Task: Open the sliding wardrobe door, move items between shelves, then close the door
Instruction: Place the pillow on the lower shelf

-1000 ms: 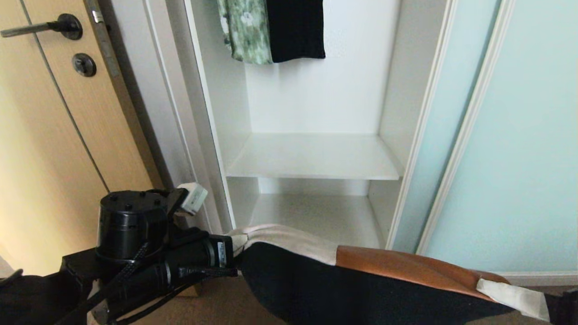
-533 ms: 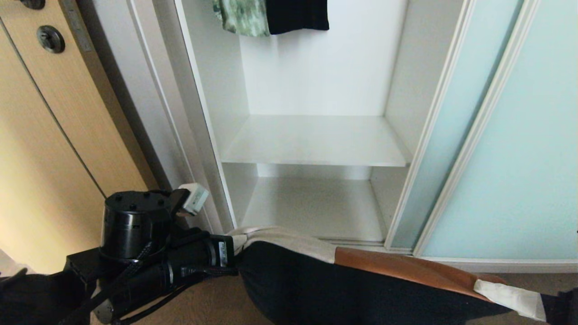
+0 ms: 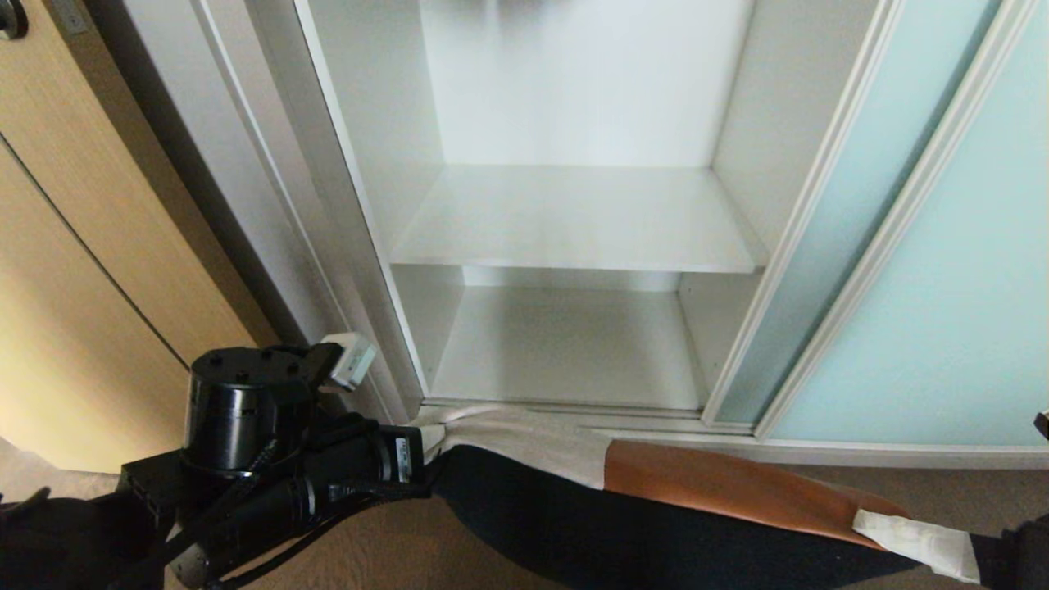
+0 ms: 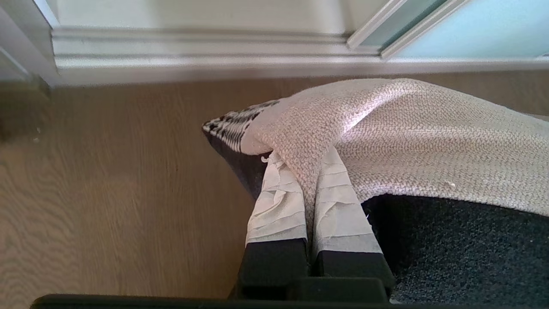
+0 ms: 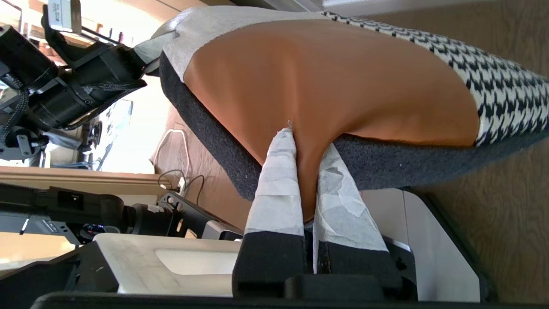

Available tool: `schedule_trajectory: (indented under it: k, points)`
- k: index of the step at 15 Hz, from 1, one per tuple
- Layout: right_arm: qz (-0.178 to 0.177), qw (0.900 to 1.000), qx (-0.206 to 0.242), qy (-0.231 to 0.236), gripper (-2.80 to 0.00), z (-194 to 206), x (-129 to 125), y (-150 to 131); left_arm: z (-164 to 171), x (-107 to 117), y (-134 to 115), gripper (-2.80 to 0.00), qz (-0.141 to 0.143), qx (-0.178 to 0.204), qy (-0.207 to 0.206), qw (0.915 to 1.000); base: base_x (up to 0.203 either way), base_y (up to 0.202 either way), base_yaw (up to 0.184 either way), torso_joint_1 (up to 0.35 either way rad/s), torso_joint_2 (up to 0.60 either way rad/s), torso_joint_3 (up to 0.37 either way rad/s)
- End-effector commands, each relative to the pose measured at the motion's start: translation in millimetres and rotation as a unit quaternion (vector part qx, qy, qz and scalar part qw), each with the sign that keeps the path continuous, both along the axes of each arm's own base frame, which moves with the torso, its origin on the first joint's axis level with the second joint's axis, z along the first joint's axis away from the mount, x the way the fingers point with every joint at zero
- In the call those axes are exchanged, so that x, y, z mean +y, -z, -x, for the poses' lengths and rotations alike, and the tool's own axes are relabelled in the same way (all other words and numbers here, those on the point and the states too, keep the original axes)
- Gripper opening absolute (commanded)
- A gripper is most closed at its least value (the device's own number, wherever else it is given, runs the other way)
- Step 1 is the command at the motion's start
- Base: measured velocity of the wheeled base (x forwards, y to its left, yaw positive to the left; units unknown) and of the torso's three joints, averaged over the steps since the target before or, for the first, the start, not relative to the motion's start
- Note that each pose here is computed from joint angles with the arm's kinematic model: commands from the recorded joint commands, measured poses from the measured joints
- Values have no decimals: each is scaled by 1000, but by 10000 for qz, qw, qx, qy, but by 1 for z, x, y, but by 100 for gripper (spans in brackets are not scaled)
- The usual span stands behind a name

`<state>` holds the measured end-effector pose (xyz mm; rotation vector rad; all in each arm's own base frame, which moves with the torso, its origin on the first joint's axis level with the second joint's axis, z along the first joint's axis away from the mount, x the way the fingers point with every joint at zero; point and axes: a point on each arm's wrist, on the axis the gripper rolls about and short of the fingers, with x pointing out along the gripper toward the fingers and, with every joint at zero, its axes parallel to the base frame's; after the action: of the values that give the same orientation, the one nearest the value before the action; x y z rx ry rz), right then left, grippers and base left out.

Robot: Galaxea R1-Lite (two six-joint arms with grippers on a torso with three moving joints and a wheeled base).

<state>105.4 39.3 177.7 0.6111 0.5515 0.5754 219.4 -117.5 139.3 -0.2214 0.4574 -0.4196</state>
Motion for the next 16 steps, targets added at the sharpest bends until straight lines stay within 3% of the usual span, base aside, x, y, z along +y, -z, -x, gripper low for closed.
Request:
schedule_trajectory:
  k: [1,16]
  points:
    - [-11,10000,16,-10,-280,-1,0,0,-1,-1,-1,-280,29,-13,0,10000,0,0,0,1,-2,-199]
    - [4,10000,71,-3,-280,-4,1,1,0,0,1,-280,9,20,-7,10000,0,0,0,3,3,-199]
